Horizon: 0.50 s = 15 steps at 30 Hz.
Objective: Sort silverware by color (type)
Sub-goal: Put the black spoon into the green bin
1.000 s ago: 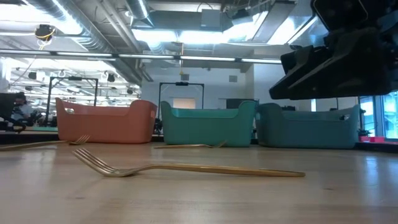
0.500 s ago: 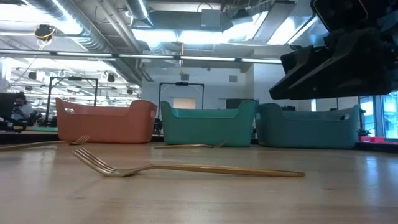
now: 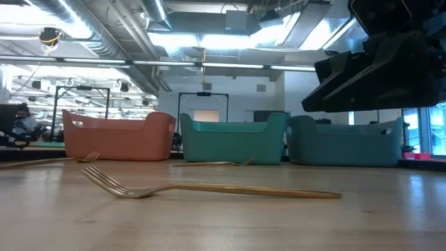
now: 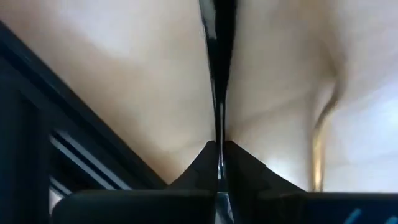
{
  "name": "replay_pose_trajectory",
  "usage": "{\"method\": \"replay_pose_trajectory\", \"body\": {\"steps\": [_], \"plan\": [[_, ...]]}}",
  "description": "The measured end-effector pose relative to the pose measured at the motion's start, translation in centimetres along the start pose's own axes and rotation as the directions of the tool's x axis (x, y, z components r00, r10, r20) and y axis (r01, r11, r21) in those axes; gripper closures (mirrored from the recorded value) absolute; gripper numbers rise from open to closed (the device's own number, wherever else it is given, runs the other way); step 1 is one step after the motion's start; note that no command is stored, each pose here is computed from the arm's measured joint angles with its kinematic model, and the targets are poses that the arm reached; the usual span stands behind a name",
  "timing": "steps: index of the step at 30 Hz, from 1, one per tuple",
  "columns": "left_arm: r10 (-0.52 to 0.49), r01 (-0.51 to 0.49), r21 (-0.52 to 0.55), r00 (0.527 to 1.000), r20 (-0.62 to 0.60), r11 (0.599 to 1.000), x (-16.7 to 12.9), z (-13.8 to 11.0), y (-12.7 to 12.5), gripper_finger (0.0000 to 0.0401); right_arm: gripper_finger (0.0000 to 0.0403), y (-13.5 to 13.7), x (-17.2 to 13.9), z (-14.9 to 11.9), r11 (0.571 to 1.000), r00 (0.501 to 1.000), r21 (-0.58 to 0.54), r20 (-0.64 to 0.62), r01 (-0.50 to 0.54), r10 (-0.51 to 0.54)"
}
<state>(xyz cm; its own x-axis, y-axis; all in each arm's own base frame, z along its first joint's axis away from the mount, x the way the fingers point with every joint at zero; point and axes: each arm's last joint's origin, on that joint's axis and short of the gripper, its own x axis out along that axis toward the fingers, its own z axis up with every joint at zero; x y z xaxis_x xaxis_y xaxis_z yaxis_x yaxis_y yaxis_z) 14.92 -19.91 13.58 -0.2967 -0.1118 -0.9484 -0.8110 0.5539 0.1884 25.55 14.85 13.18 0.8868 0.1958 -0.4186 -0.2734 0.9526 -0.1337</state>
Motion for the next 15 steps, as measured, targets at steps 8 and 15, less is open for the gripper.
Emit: {"method": "replay_pose_trajectory", "body": {"steps": [8, 15], "plan": [[0.016, -0.017, 0.005, 0.987, 0.157, 1.000, -4.1, -0.8, 0.2, 0.0388, 0.0285, 0.0, 0.0, 0.0, 1.000, 1.000, 0.000, 0.000, 0.000, 0.000], [-0.113, 0.086, 0.091, 0.928, 0.354, 0.992, -7.3, -1.1, -0.3, 0.0388, 0.0285, 0.0, 0.0, 0.0, 1.000, 1.000, 0.000, -0.001, 0.000, 0.000]]}}
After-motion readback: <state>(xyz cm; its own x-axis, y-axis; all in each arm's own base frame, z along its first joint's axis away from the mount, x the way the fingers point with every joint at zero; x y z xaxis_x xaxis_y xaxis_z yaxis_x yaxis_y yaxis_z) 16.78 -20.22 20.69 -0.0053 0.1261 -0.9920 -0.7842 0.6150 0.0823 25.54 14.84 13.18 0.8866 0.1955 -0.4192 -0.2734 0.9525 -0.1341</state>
